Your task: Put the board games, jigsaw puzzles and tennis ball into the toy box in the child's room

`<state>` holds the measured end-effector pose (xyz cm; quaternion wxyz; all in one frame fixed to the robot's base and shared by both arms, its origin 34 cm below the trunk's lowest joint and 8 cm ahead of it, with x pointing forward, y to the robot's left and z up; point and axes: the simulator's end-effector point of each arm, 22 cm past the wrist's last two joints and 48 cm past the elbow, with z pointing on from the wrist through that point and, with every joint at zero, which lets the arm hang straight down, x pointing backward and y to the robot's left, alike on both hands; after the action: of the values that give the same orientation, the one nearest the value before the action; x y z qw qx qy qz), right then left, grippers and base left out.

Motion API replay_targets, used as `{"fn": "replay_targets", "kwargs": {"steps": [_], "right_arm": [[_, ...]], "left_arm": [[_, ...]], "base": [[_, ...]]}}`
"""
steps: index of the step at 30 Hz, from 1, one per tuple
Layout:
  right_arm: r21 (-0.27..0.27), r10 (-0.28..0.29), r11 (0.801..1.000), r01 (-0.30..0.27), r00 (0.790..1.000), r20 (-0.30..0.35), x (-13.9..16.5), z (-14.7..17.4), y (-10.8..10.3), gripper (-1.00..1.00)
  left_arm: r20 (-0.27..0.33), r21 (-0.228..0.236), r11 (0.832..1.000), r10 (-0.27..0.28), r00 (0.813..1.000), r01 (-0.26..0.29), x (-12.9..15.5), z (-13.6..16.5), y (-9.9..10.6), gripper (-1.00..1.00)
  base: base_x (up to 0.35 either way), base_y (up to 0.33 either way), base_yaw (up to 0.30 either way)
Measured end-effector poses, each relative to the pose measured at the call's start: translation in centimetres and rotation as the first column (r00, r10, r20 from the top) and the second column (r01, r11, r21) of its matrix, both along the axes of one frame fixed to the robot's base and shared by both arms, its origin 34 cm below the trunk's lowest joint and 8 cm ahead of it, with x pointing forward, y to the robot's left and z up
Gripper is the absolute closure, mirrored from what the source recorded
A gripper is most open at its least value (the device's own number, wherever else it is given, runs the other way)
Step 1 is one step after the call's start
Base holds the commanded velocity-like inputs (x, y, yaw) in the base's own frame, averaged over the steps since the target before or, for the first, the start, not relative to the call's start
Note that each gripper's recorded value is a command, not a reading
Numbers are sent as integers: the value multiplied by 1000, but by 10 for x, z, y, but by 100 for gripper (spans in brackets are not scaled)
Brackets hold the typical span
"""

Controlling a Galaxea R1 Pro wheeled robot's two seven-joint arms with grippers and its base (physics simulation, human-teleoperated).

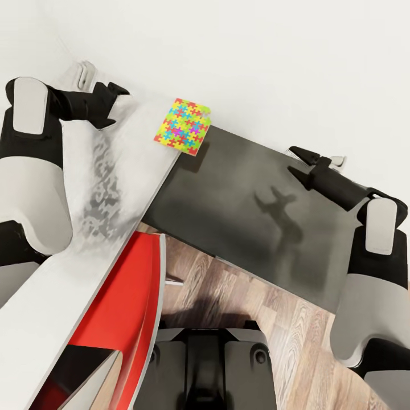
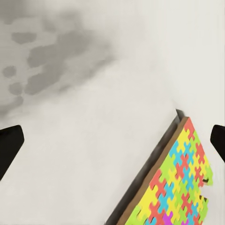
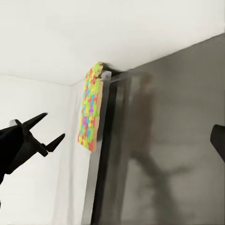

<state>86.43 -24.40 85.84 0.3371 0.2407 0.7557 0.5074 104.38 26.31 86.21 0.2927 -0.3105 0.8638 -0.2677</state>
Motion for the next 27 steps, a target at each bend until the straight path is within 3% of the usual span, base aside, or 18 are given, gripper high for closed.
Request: {"fn": "replay_targets", "kwargs": {"steps": [4, 11, 21, 27], "right_arm": [[39, 15, 999, -17, 998, 56, -1, 18, 2, -100], [57, 24, 998, -29, 996, 87, -7, 27, 3, -100], [68, 27, 997, -33, 996, 90, -12, 27, 3, -100], [82, 22, 996, -26, 998, 57, -14, 14, 1, -100]], "left_arm": [[13, 19, 1000, 11, 1000, -11, 11, 15, 19, -100], [32, 27, 999, 18, 999, -19, 24, 35, 32, -100], [18, 17, 1000, 21, 1000, -21, 26, 36, 34, -100], [8, 8, 1000, 21, 1000, -21, 26, 33, 33, -100]], "base": [[0, 0, 0], [0, 0, 4], [0, 0, 141], [0, 0, 250]]}}
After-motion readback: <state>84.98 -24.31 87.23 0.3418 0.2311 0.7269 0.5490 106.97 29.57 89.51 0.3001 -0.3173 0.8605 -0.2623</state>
